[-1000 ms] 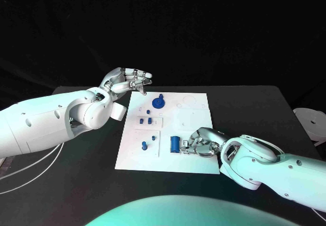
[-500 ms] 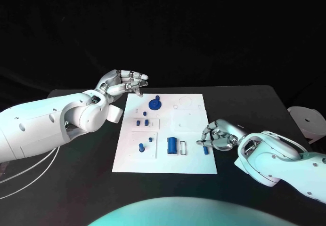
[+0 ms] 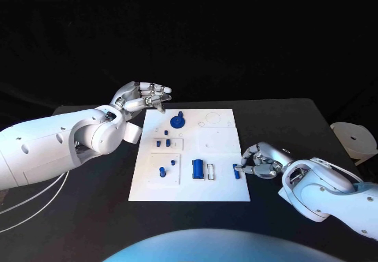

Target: Assemble the parts on the task board

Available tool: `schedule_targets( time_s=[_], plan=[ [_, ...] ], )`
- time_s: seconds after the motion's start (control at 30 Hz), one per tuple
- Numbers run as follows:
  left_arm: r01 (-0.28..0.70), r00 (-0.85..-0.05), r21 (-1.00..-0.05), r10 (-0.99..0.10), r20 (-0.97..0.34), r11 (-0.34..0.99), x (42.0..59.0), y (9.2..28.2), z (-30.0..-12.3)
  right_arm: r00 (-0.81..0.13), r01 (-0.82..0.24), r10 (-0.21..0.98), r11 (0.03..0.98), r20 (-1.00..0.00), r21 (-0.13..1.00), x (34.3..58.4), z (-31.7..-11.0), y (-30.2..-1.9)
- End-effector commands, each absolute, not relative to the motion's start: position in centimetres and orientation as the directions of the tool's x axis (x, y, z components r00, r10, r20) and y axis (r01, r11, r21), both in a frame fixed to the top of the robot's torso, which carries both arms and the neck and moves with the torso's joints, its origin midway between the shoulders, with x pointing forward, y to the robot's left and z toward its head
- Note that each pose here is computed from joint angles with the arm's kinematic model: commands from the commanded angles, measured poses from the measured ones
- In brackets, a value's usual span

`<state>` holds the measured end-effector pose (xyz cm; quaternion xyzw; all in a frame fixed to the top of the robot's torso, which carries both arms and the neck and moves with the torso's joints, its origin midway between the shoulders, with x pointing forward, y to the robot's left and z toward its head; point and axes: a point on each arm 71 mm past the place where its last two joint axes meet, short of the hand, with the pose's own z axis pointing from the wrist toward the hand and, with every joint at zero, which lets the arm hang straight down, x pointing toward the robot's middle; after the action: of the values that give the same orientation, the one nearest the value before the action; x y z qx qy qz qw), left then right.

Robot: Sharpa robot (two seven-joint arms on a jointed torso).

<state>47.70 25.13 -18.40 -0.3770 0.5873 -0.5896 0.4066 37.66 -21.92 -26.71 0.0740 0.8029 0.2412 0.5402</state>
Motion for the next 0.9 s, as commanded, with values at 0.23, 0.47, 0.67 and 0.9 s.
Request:
schedule_targets(
  time_s=[0.23, 0.47, 0.67, 0.9],
  plan=[
    [0.041, -0.405, -0.999, -0.914, -0.020, 0.004, 47.7, 24.8, -18.4, -0.415, -0.145, 0.313, 0.904, -0.854, 0.402, 37.8, -28.2, -21.3],
    [0.041, -0.403, -0.999, -0.915, -0.021, 0.005, 47.7, 24.9, -18.4, -0.432, -0.145, 0.293, 0.911, -0.853, 0.387, 37.7, -28.8, -21.0],
    [0.041, -0.403, -0.999, -0.915, -0.021, 0.005, 47.7, 24.9, -18.3, -0.446, -0.150, 0.268, 0.918, -0.854, 0.366, 37.7, -29.1, -20.8],
    [0.040, -0.402, -0.999, -0.915, -0.022, 0.006, 47.7, 25.0, -18.3, -0.466, -0.162, 0.230, 0.927, -0.854, 0.338, 37.5, -29.5, -20.6]
  ],
)
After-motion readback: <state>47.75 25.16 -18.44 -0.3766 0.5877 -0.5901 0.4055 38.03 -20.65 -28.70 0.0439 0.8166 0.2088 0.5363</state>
